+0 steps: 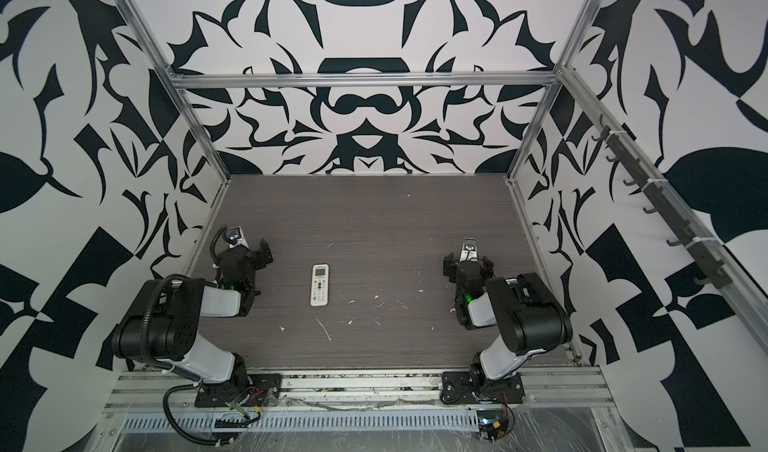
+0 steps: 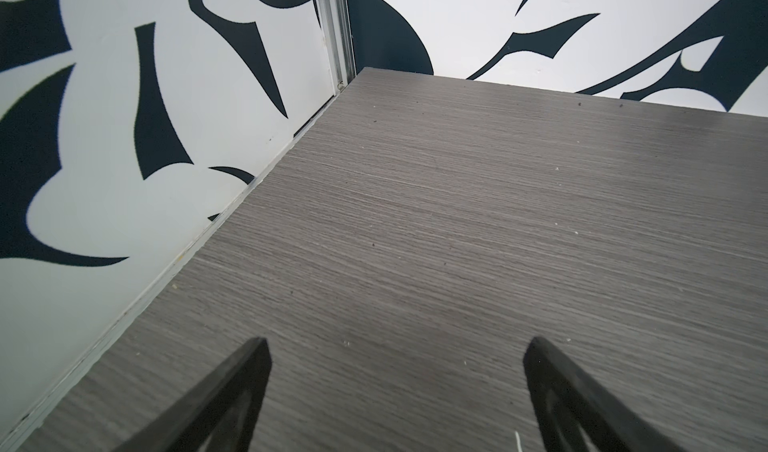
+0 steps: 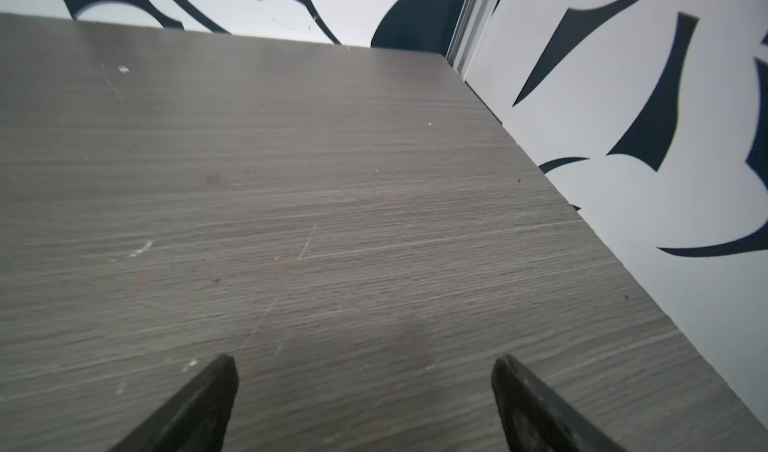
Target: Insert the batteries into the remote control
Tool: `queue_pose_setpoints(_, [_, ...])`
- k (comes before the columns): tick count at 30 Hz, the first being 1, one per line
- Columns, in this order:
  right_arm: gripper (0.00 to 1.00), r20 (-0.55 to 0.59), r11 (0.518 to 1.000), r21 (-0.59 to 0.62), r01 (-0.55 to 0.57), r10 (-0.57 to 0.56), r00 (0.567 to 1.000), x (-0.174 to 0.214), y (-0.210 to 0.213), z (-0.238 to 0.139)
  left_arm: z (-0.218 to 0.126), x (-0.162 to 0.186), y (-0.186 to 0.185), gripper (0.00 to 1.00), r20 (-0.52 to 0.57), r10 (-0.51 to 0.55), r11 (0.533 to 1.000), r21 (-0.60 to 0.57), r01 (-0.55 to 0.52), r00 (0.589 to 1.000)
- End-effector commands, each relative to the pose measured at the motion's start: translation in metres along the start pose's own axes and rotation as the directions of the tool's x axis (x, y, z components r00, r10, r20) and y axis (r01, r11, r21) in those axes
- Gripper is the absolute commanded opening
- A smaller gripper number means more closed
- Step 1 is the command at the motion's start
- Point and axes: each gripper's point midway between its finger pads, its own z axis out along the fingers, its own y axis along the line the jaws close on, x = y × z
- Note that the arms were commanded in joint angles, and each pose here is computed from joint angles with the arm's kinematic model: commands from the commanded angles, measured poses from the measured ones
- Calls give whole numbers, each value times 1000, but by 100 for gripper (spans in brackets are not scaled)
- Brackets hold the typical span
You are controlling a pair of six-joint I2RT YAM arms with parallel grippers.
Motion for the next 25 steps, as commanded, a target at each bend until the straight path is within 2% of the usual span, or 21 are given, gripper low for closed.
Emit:
queue_pose_setpoints(1, [100, 104, 999, -28, -39, 42, 994, -35, 3, 2, 2, -8, -1, 99, 28, -16, 1000, 1, 16, 999])
queue_pose_setpoints(3, [100, 165, 995, -2, -101, 100, 981, -37, -8, -8, 2, -8, 0, 99, 27, -17, 1000, -1, 17, 999])
queue_pose_setpoints(6, [100, 34, 999, -34, -30, 31, 999, -36, 7, 13, 2, -8, 0, 99, 28, -17, 1000, -1, 17, 999])
queue_pose_setpoints(8, [100, 62, 998, -59, -26, 29, 998, -37, 12, 9, 2, -9, -1, 99, 29, -18, 1000, 0, 18, 999])
queue_pose_setpoints(25, [100, 41, 994, -108, -21, 25, 999, -36, 17, 12, 2, -9, 0, 99, 29, -18, 1000, -1, 18, 999])
